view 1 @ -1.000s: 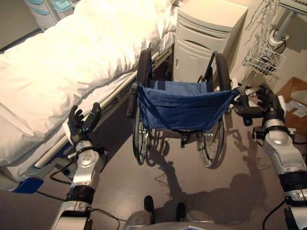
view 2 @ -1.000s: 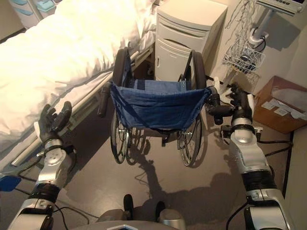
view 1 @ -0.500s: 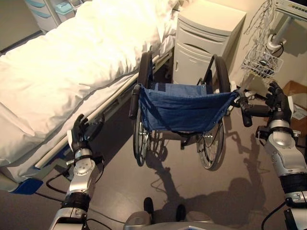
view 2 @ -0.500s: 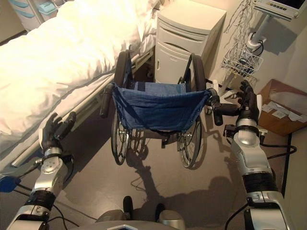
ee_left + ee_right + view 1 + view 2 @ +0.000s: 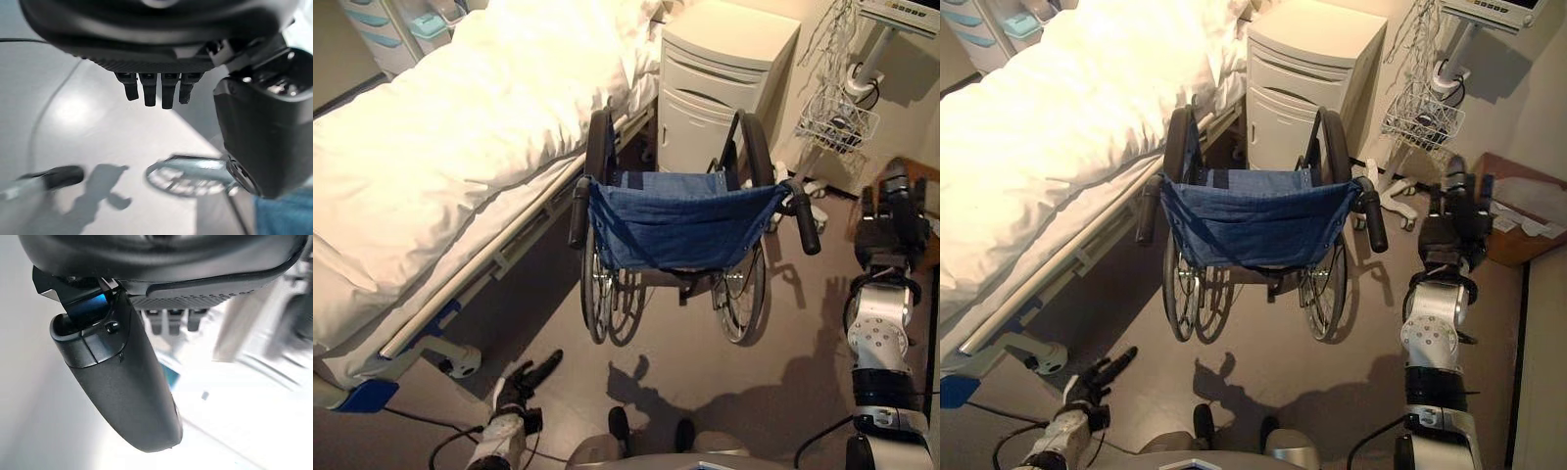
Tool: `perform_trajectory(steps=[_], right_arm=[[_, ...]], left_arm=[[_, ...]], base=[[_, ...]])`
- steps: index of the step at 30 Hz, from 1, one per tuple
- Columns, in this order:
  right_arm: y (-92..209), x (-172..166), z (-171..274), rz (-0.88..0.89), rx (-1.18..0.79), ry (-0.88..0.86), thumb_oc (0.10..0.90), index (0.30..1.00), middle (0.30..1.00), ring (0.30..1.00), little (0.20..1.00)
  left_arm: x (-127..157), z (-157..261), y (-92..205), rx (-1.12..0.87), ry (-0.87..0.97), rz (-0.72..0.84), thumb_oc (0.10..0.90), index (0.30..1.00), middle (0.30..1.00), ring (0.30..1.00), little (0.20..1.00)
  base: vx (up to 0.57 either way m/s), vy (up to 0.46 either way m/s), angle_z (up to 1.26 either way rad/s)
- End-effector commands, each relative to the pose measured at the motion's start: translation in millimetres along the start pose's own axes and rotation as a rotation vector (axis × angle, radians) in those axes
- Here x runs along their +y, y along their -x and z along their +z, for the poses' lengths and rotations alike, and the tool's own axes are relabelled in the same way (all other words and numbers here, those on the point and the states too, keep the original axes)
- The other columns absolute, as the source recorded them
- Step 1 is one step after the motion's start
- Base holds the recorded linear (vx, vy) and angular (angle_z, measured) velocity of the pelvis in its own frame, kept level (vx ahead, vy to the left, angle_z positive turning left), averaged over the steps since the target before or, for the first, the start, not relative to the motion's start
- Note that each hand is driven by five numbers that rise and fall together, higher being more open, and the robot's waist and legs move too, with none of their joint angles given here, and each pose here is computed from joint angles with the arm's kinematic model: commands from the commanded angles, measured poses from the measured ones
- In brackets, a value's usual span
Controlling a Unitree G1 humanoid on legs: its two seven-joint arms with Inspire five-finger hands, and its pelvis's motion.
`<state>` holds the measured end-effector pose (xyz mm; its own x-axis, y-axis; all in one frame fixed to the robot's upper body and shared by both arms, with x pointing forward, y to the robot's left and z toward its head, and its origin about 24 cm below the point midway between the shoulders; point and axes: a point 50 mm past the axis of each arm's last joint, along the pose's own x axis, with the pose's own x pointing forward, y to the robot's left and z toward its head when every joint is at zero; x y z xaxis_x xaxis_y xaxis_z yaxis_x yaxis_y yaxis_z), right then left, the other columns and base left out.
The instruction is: Push the wheelchair next to the bed
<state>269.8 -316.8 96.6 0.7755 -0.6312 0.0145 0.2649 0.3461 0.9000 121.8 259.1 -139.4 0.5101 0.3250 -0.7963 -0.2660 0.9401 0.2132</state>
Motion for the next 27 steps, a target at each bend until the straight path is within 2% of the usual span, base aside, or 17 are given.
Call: perform_trajectory(steps=[1, 3, 4, 6, 7, 8, 9, 11, 12, 13, 14, 17, 18, 20, 27], right_arm=[[-2, -2, 39, -0.006, -0.243, 0.085, 0.800, 0.900, 0.900, 0.900, 0.900], [10, -57, 25, -0.180, -0.171, 0.329, 0.800, 0.900, 0.900, 0.900, 0.900], [12, -64, 23, -0.198, -0.157, 0.359, 0.800, 0.900, 0.900, 0.900, 0.900], [45, -132, -2, -0.399, 0.064, 0.779, 0.800, 0.900, 0.900, 0.900, 0.900], [46, -134, -4, -0.400, 0.079, 0.792, 0.800, 0.900, 0.900, 0.900, 0.900], [73, -172, -16, -0.461, 0.267, 0.959, 0.800, 0.900, 0.900, 0.900, 0.900], [78, -178, -19, -0.459, 0.312, 0.991, 0.800, 0.900, 0.900, 0.900, 0.900], [109, -206, -35, -0.437, 0.562, 1.133, 0.800, 0.900, 0.900, 0.900, 0.900], [130, -217, -47, -0.365, 0.741, 1.239, 0.800, 0.900, 0.900, 0.900, 0.900], [133, -219, -48, -0.361, 0.763, 1.249, 0.800, 0.900, 0.900, 0.900, 0.900], [152, -229, -55, -0.353, 0.868, 1.270, 0.800, 0.900, 0.900, 0.900, 0.900], [177, -240, -61, -0.281, 1.035, 1.362, 0.800, 0.900, 0.900, 0.900, 0.900], [177, -240, -61, -0.281, 1.035, 1.362, 0.800, 0.900, 0.900, 0.900, 0.900], [190, -241, -70, -0.152, 1.129, 1.449, 0.800, 0.900, 0.900, 0.900, 0.900], [204, -237, -87, 0.081, 1.337, 1.480, 0.800, 0.900, 0.900, 0.900, 0.900]], left_arm=[[10, 12, -3, -0.045, -0.060, 0.015, 0.800, 0.900, 0.900, 0.900, 0.900], [4, 2, -1, -0.017, -0.068, -0.015, 0.800, 0.900, 0.900, 0.900, 0.900], [3, 2, -1, -0.016, -0.070, -0.017, 0.800, 0.900, 0.900, 0.900, 0.900], [-7, 0, 0, -0.025, -0.093, -0.065, 0.800, 0.900, 0.900, 0.900, 0.900], [-7, 1, 0, -0.026, -0.093, -0.065, 0.800, 0.900, 0.900, 0.900, 0.900], [-13, 1, 1, -0.032, -0.109, -0.091, 0.800, 0.900, 0.900, 0.900, 0.900], [-13, 2, 1, -0.036, -0.112, -0.095, 0.800, 0.900, 0.900, 0.900, 0.900], [-22, 4, 0, -0.040, -0.157, -0.138, 0.800, 0.900, 0.900, 0.900, 0.900], [-29, 4, 0, -0.041, -0.217, -0.179, 0.800, 0.900, 0.900, 0.900, 0.900], [-30, 4, 0, -0.042, -0.230, -0.187, 0.800, 0.900, 0.900, 0.900, 0.900], [-38, 4, 1, -0.049, -0.278, -0.230, 0.800, 0.900, 0.900, 0.900, 0.900], [-50, -2, 4, -0.020, -0.276, -0.282, 0.800, 0.900, 0.900, 0.900, 0.900], [-50, -2, 4, -0.019, -0.276, -0.282, 0.800, 0.900, 0.900, 0.900, 0.900], [-55, -14, 7, 0.011, -0.281, -0.309, 0.800, 0.900, 0.900, 0.900, 0.900], [-58, -21, 10, 0.021, -0.272, -0.356, 0.800, 0.900, 0.900, 0.900, 0.900]], base=[[-0.02, 0.011, -0.11], [-0.01, 0.003, -0.02], [-0.04, -0.008, -0.04], [-0.06, -0.021, -0.04], [-0.06, -0.031, -0.04], [-0.05, -0.027, -0.05], [-0.06, -0.033, -0.07], [-0.05, -0.023, -0.07], [-0.02, -0.015, -0.05], [-0.02, -0.016, -0.06], [-0.02, -0.008, -0.06], [0.00, 0.000, 0.00], [0.00, 0.000, 0.00], [-0.02, 0.025, 0.04], [-0.02, -0.003, 0.03]])
